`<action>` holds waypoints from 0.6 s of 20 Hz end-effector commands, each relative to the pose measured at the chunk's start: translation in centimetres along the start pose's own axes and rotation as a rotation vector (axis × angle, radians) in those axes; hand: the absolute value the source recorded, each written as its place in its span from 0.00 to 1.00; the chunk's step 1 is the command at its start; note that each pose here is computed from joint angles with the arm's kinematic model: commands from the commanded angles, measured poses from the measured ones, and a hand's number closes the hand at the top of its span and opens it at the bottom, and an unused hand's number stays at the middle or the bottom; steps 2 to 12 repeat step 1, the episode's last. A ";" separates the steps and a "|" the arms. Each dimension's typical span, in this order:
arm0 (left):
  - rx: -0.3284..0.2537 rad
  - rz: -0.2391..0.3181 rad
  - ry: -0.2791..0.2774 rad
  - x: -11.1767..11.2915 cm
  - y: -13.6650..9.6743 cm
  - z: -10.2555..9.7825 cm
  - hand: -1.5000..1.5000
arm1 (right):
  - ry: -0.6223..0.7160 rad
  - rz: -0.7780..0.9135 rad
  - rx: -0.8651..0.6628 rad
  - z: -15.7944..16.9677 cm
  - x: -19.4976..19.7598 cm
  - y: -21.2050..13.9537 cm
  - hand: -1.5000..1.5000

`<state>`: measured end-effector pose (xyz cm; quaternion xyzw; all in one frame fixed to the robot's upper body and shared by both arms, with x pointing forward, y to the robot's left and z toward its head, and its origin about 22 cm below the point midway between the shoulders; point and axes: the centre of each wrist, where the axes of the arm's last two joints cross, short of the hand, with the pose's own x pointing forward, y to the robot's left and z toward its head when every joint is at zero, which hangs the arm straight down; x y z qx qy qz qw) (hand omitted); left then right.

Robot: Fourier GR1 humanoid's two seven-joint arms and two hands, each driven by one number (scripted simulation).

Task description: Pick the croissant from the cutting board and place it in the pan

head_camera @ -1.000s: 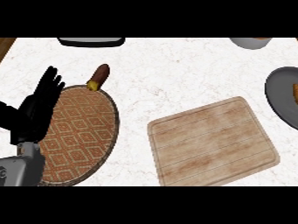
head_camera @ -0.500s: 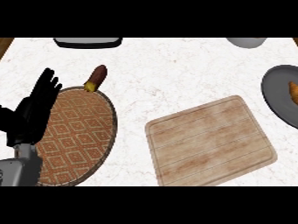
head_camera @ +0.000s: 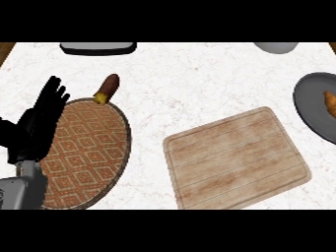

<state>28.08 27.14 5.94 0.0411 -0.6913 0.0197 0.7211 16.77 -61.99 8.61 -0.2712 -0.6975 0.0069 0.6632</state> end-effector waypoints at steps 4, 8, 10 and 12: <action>-0.025 0.011 -0.002 -0.3 0.1 0.1 0.50 | -0.104 -0.108 0.093 1.2 -0.8 -0.3 0.00; -0.025 0.011 -0.002 -0.3 0.1 0.1 0.50 | -0.104 -0.108 0.093 1.2 -0.8 -0.3 0.00; -0.025 0.011 -0.002 -0.3 0.1 0.1 0.50 | -0.104 -0.108 0.093 1.2 -0.8 -0.3 0.00; -0.025 0.011 -0.002 -0.3 0.1 0.1 0.50 | -0.104 -0.108 0.093 1.2 -0.8 -0.3 0.00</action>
